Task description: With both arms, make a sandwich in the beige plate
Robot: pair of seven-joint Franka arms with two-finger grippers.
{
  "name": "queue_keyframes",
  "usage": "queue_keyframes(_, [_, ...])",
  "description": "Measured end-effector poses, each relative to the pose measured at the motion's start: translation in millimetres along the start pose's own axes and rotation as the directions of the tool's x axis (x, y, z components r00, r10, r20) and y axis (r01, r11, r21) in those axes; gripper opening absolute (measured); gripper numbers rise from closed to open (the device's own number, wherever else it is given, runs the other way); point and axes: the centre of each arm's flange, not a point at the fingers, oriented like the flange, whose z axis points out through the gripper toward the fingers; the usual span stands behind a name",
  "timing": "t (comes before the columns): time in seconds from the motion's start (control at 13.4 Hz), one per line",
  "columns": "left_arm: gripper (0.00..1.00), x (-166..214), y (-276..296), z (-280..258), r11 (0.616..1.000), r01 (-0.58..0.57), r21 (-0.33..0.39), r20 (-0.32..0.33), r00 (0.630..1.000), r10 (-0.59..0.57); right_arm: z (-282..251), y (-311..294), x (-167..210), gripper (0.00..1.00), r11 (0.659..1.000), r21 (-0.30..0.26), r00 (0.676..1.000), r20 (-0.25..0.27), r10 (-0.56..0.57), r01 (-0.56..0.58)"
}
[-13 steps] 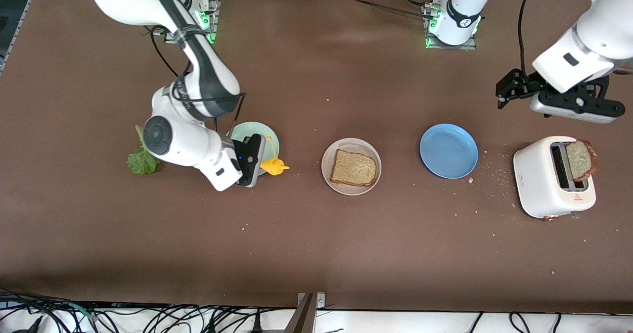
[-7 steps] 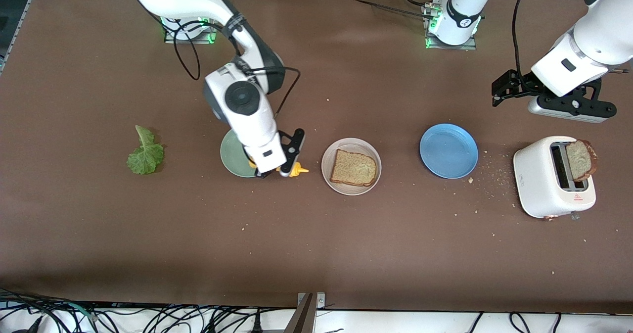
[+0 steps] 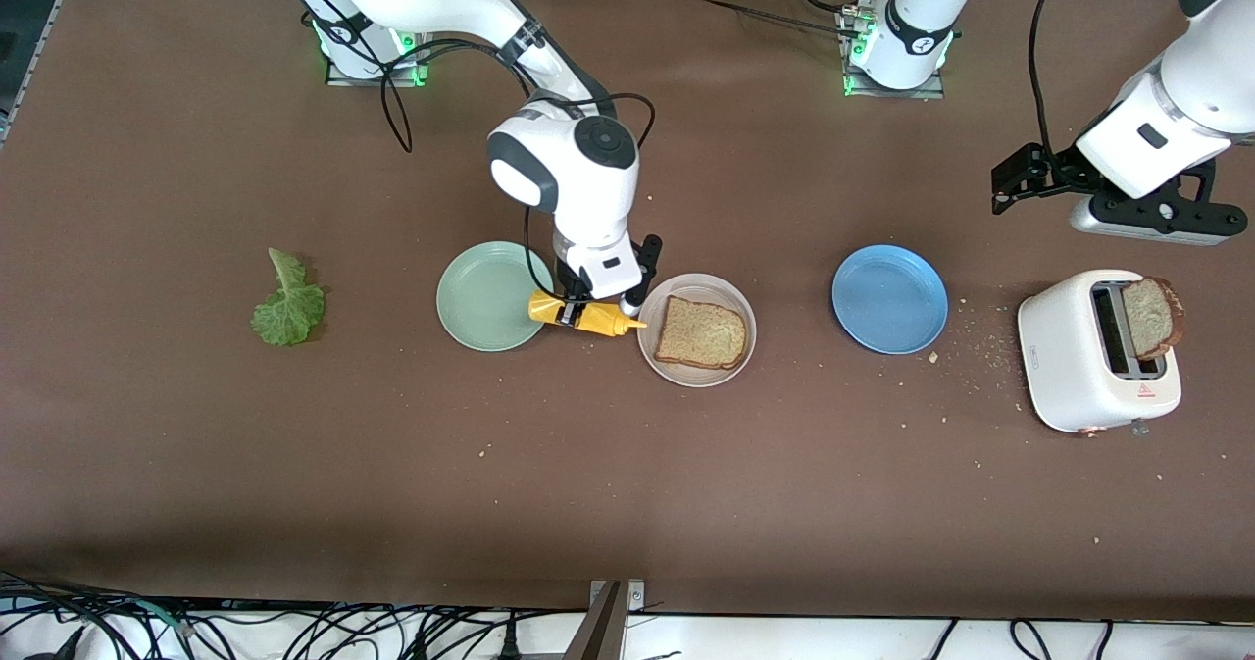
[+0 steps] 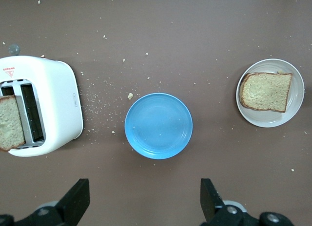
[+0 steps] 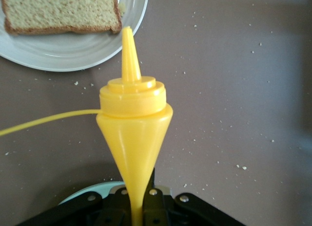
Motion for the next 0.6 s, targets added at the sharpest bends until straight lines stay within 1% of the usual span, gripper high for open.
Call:
queue_keyframes(0.15, [1.00, 0.0, -4.2, 0.0, 1.000, 0.007, 0.000, 0.000, 1.000, -0.007, 7.2, -22.2, 8.2, 0.05, 0.998, -0.063, 0.999, 0.051, 0.014, -0.011])
queue_keyframes(0.37, [1.00, 0.0, -1.5, 0.1, 1.000, 0.003, 0.000, 0.001, 1.000, -0.003, 21.2, -53.2, 23.1, 0.05, 0.990, -0.136, 0.994, 0.112, -0.012, 0.027])
queue_keyframes(0.45, [1.00, 0.0, -1.5, 0.2, 1.000, 0.003, 0.000, 0.001, 1.000, -0.003, 22.7, -57.8, 29.4, 0.05, 0.986, -0.165, 0.992, 0.125, -0.009, 0.030])
queue_keyframes(0.6, [1.00, 0.0, -1.5, 0.2, 1.000, 0.003, 0.000, 0.001, 1.000, -0.003, 28.4, -66.2, 42.0, 0.05, 0.980, -0.196, 0.991, 0.132, 0.003, 0.023])
